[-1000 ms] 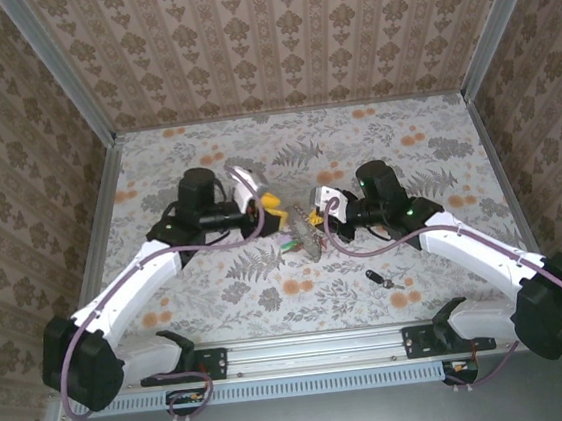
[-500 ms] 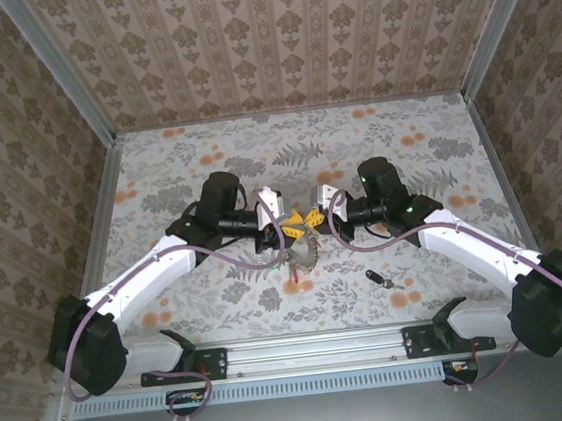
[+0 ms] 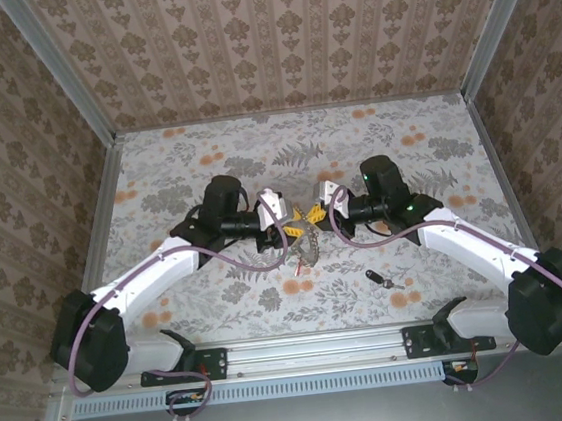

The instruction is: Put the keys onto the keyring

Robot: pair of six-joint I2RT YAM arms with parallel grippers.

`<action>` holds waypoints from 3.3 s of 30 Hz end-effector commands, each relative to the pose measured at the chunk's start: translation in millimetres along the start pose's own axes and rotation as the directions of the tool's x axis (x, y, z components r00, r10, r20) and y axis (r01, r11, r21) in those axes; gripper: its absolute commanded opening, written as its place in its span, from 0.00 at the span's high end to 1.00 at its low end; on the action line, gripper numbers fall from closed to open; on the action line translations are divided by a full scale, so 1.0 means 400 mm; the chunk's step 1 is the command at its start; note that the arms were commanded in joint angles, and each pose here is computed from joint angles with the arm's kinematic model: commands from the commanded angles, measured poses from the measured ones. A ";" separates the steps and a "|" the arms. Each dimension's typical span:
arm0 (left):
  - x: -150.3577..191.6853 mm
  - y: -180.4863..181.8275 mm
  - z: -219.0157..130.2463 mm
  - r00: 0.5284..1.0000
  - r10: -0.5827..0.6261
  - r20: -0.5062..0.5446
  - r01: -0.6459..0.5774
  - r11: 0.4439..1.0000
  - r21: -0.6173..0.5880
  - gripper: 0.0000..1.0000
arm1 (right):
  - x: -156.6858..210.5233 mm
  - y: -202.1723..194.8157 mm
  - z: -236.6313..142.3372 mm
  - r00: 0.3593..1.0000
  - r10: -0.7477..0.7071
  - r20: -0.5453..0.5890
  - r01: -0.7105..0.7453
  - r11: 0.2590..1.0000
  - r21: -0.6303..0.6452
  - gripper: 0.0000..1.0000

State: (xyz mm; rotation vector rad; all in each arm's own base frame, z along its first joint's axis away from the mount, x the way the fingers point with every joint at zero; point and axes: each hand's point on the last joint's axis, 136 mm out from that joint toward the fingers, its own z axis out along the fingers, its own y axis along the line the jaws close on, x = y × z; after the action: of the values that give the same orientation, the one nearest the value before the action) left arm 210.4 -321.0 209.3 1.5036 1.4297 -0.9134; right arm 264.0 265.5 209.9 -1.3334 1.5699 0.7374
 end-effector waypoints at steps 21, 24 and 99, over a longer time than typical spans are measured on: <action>0.034 0.062 -0.008 0.989 0.051 -0.141 -0.061 0.996 -0.065 0.86 | -0.031 0.055 -0.012 0.999 -0.035 0.015 0.036 0.991 -0.129 1.00; 0.016 0.065 -0.011 0.993 0.032 -0.110 -0.040 0.997 -0.067 0.86 | -0.037 0.059 -0.012 0.999 -0.031 0.023 0.034 0.989 -0.143 1.00; -0.021 0.083 -0.099 0.992 -0.108 0.070 0.118 0.981 -0.156 0.73 | -0.003 0.011 0.029 1.000 0.031 0.007 -0.031 0.999 -0.013 1.00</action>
State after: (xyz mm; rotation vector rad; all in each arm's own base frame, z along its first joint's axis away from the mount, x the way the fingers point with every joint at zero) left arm 248.7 -288.3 229.1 1.2365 1.5938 -0.8287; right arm 259.6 273.0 190.3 -1.3516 1.6659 0.7717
